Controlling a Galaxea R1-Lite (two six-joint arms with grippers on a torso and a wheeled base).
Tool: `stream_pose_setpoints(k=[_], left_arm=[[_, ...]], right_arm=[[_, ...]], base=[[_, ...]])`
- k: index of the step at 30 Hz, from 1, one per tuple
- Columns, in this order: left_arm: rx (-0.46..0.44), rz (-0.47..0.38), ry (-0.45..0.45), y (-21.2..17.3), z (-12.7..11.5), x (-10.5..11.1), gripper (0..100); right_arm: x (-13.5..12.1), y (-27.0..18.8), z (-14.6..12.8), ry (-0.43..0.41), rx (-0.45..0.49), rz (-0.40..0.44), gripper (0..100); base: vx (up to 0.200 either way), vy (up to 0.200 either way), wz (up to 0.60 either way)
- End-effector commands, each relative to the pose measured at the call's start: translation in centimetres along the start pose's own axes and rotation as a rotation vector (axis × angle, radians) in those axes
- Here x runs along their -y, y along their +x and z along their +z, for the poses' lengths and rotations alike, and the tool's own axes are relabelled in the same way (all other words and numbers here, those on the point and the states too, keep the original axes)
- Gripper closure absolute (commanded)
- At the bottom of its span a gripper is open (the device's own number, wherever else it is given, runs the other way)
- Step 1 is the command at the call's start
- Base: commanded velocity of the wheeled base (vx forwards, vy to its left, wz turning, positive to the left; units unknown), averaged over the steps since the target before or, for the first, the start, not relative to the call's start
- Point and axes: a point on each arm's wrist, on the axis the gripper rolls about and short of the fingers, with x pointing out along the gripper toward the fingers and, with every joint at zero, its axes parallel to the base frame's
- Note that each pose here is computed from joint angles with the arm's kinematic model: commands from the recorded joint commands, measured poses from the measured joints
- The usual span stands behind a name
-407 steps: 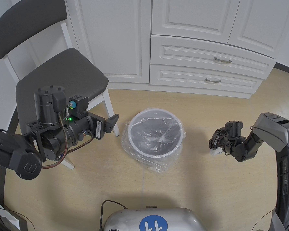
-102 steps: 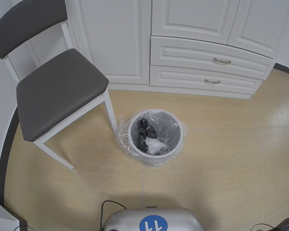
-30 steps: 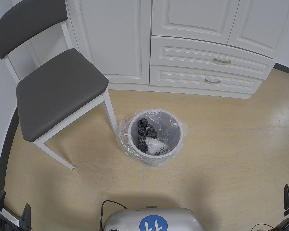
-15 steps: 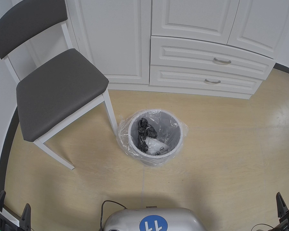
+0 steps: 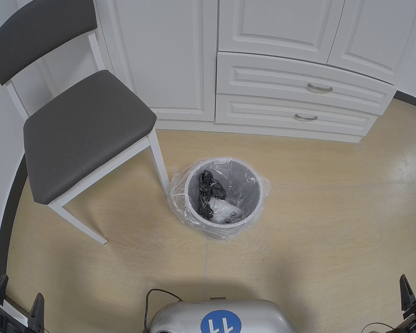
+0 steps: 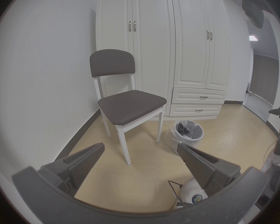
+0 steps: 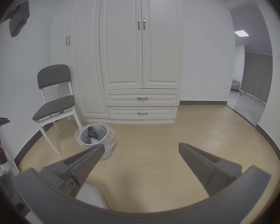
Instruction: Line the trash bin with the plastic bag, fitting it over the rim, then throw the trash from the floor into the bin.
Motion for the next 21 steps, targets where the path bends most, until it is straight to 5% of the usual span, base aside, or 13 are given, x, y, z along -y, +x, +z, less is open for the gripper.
stream_pose_setpoints(k=[1,21], left_arm=[[0.001,0.001,0.003,-0.01,-0.4,0.01,0],[0.004,0.001,-0.007,-0.01,-0.37,0.01,0]], right_arm=[[-0.11,-0.02,-0.74,-0.036,-0.025,0.05,0],[-0.13,-0.02,-0.77,-0.01,-0.029,0.061,0]], base=[[0.0,0.0,0.0],[0.0,0.0,0.0]])
